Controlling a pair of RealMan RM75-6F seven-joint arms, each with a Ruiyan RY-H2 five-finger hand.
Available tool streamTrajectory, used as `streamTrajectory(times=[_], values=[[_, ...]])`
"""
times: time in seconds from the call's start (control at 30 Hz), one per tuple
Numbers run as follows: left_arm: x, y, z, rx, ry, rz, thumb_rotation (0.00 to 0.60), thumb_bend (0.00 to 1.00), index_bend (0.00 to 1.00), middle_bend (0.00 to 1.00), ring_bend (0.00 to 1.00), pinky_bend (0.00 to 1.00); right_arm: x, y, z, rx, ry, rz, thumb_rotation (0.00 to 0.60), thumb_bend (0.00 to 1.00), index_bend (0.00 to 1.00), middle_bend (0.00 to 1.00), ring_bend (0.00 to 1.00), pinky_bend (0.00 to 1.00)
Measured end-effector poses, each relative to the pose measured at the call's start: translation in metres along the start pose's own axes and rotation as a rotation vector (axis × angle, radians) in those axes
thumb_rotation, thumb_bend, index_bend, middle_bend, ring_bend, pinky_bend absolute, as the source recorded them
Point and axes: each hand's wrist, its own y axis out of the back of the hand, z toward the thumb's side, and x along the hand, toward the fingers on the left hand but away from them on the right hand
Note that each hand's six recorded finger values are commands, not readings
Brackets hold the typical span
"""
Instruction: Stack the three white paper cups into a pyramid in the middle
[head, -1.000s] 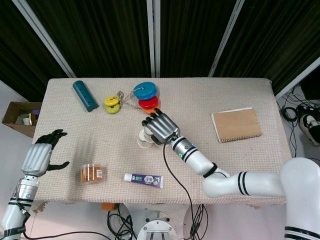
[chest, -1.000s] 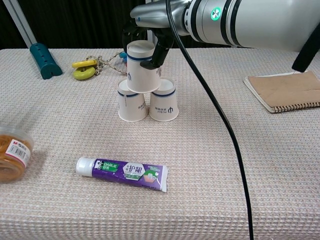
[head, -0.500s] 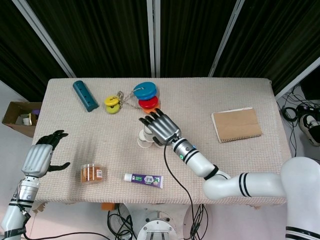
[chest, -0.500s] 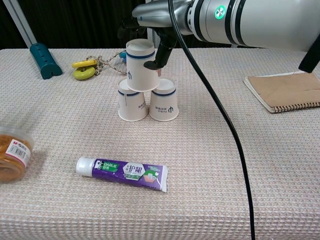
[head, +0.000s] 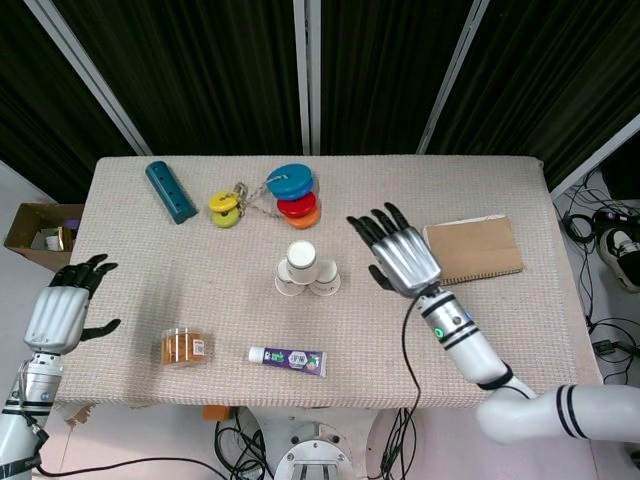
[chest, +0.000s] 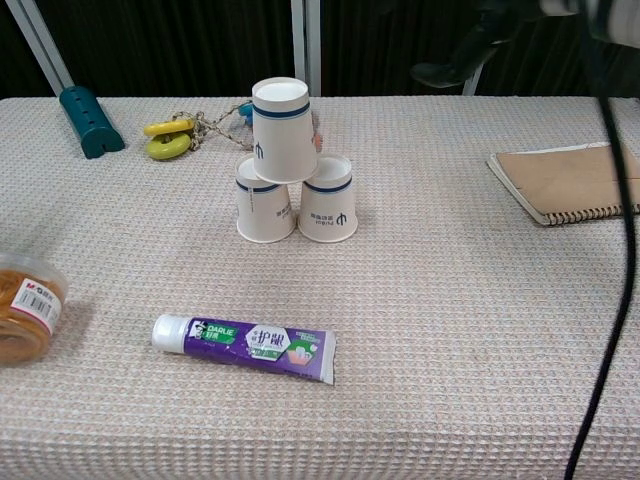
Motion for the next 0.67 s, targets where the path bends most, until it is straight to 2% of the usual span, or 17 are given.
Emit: streamTrajectory(times=[0.17, 0.33, 0.53, 0.67], values=[[-0.018, 0.002, -0.013, 0.064, 0.014, 0.051, 0.6, 0.09, 0.22, 0.15, 0.19, 0.2, 0.077, -0.001, -0.059, -0.085, -0.109, -0.11, 0.6, 0.32, 0.08, 0.17, 0.08, 0.1], [-0.041, 0.004, -0.022, 0.076, 0.032, 0.069, 0.6, 0.07, 0.22, 0.15, 0.19, 0.2, 0.163, -0.018, -0.116, -0.161, -0.252, -0.159, 0.6, 0.32, 0.08, 0.15, 0.06, 0.1], [-0.069, -0.002, -0.026, 0.04, 0.06, 0.015, 0.6, 0.07, 0.22, 0.14, 0.19, 0.2, 0.238, -0.037, -0.155, -0.192, -0.339, -0.159, 0.6, 0.35, 0.08, 0.14, 0.03, 0.1], [-0.078, -0.003, -0.029, 0.034, 0.083, 0.01, 0.6, 0.07, 0.22, 0.14, 0.19, 0.2, 0.257, -0.045, -0.159, -0.198, -0.341, -0.126, 0.6, 0.35, 0.01, 0.14, 0.0, 0.09]])
